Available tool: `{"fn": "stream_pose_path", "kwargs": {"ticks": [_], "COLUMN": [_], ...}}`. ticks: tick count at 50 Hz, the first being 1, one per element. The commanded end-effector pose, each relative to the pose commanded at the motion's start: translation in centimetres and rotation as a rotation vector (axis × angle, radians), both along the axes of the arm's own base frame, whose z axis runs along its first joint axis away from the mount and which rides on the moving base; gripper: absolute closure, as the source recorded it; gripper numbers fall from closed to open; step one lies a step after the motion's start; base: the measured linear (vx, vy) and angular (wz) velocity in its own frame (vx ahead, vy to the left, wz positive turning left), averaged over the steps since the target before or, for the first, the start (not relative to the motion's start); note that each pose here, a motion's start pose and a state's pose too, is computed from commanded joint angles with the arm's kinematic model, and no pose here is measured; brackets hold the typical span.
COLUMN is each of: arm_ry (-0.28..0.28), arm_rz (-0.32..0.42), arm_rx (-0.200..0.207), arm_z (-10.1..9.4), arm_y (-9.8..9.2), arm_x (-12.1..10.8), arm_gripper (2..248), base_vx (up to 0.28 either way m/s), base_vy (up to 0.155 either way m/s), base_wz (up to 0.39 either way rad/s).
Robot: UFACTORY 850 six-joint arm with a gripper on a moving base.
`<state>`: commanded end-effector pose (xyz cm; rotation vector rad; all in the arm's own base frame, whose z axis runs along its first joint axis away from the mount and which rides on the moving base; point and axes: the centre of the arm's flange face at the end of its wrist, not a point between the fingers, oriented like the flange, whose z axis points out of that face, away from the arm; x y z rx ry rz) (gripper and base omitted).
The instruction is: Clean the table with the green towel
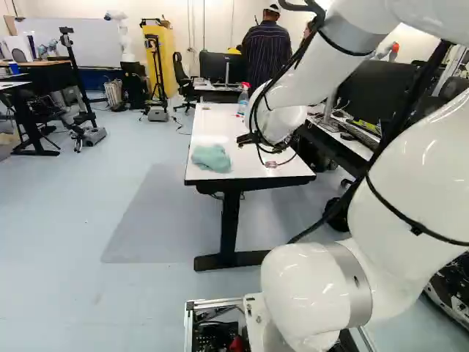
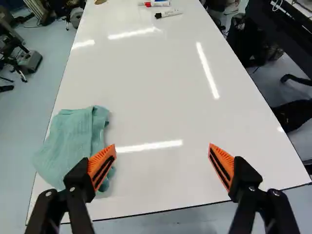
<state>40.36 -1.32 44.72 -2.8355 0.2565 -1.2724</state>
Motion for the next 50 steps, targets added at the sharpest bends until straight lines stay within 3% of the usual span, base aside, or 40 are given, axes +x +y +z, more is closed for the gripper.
{"fn": "stream_pose_path", "kwargs": {"ticks": [50], "arm_ry": [-0.268], "arm_rz": [0.076], "arm_rx": [-0.093], "arm_z": [-5.8], "arm_y": [0.8], "arm_x": [-8.7], "arm_gripper": [3], "base_vx": [0.000], "base_vy": [0.000], "base_wz": [0.000]}}
